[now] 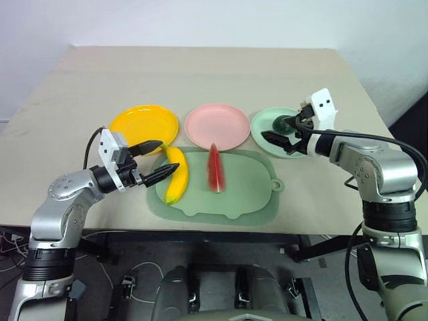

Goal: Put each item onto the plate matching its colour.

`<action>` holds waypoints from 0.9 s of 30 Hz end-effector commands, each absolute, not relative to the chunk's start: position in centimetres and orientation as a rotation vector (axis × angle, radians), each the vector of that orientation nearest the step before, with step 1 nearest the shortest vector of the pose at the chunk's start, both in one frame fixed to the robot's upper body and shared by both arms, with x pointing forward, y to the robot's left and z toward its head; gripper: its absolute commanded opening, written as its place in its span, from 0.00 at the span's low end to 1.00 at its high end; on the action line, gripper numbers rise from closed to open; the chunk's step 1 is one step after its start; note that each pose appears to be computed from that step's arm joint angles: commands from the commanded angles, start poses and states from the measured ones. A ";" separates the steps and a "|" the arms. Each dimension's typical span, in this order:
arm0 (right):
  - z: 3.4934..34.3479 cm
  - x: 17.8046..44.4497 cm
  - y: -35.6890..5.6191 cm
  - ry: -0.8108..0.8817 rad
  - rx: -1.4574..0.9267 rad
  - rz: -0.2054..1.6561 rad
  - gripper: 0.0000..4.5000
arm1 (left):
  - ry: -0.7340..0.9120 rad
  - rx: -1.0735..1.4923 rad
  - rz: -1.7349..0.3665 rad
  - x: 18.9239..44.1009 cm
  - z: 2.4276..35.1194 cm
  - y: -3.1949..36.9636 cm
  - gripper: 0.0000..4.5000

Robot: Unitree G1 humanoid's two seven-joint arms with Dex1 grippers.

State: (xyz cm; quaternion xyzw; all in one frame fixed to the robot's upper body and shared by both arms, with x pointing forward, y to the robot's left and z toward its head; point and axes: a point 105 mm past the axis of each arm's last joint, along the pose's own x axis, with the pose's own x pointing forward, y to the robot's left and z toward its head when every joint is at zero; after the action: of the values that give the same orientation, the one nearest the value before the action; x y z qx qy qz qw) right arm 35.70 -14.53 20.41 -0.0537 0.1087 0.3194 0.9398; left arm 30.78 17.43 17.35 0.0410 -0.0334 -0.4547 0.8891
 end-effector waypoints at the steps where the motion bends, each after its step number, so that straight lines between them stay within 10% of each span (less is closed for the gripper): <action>1: 21.4 33.9 -12.4 0.215 -0.077 0.716 0.99 | -0.101 0.111 -0.953 30.8 17.9 17.3 1.00; 27: 14.9 33.4 -2.7 0.674 0.086 0.782 0.99 | -0.102 0.095 -0.966 31.3 17.3 16.6 1.00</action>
State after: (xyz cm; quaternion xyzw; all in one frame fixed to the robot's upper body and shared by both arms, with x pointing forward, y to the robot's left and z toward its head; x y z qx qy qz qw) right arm 33.19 -3.81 13.83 0.0554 0.3403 0.3610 0.8665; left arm 31.21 16.61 16.42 0.0324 -0.0305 -0.4611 0.8862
